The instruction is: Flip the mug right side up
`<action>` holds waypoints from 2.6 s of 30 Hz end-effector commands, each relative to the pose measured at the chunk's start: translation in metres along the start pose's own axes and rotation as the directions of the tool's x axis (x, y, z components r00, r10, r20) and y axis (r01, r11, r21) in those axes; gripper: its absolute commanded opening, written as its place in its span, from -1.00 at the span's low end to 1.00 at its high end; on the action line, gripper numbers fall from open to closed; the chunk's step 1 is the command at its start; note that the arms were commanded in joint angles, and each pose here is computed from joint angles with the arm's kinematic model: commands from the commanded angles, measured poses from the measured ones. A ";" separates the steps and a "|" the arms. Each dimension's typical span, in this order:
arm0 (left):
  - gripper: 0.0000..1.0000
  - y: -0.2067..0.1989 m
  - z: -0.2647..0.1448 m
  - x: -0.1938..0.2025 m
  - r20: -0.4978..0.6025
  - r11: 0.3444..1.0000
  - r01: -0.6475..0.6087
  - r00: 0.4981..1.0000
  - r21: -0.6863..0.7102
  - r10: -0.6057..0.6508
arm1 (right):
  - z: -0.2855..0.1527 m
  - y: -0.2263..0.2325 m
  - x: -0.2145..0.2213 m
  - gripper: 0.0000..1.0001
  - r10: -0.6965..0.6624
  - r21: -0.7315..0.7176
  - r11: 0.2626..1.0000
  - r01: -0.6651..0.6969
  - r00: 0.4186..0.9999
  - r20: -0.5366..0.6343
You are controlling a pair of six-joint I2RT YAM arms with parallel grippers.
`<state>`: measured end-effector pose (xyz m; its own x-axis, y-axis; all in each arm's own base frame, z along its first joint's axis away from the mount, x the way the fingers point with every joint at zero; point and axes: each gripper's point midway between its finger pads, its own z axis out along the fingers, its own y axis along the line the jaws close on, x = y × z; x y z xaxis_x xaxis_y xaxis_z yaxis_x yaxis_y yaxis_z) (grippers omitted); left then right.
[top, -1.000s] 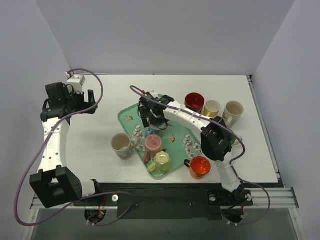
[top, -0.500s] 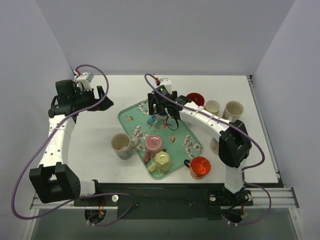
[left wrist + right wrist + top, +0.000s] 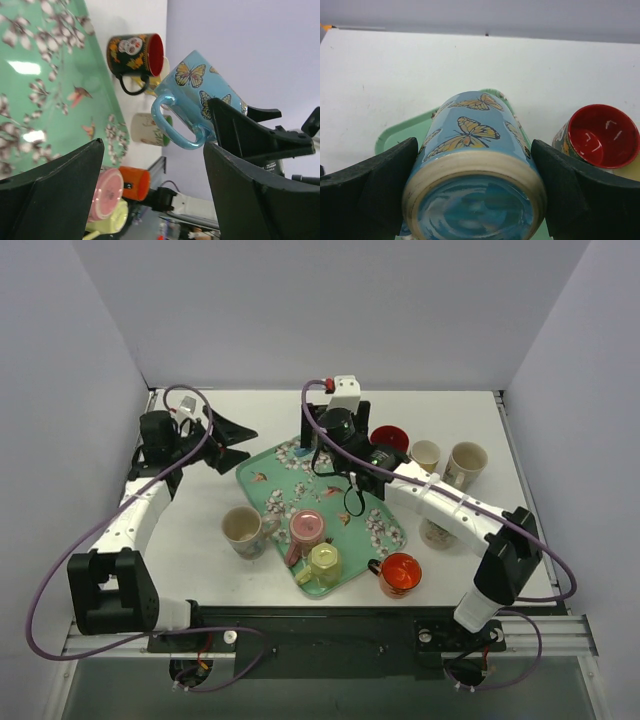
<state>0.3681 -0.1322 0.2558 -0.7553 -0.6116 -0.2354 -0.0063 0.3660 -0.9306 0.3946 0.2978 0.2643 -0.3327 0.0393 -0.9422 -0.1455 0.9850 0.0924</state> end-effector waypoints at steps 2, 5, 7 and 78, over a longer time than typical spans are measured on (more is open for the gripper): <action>0.82 -0.063 0.012 0.014 -0.048 0.970 0.140 0.990 0.200 -0.133 | -0.036 0.005 -0.082 -1.00 0.103 0.027 0.993 -0.116 0.950 0.295; 0.82 -0.073 0.018 0.017 -0.060 0.957 0.194 0.981 0.215 -0.186 | -0.043 0.017 -0.085 -1.00 0.107 0.014 0.993 -0.118 0.939 0.326; 0.82 -0.073 0.025 0.026 -0.095 0.947 0.245 0.969 0.209 -0.230 | -0.046 0.025 -0.089 -1.00 0.118 -0.001 0.992 -0.125 0.934 0.337; -1.00 0.101 0.125 0.042 -0.225 0.948 0.200 0.940 -0.249 -0.258 | 0.053 0.054 0.152 -0.29 0.215 -0.037 0.972 -0.232 0.944 -0.252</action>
<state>0.3895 -0.1967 0.0662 -0.8037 -0.5588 0.2045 -0.4879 0.4221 -0.7641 0.3953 0.3555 0.1066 -0.5255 0.2328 -0.8183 -0.0587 0.9496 0.3079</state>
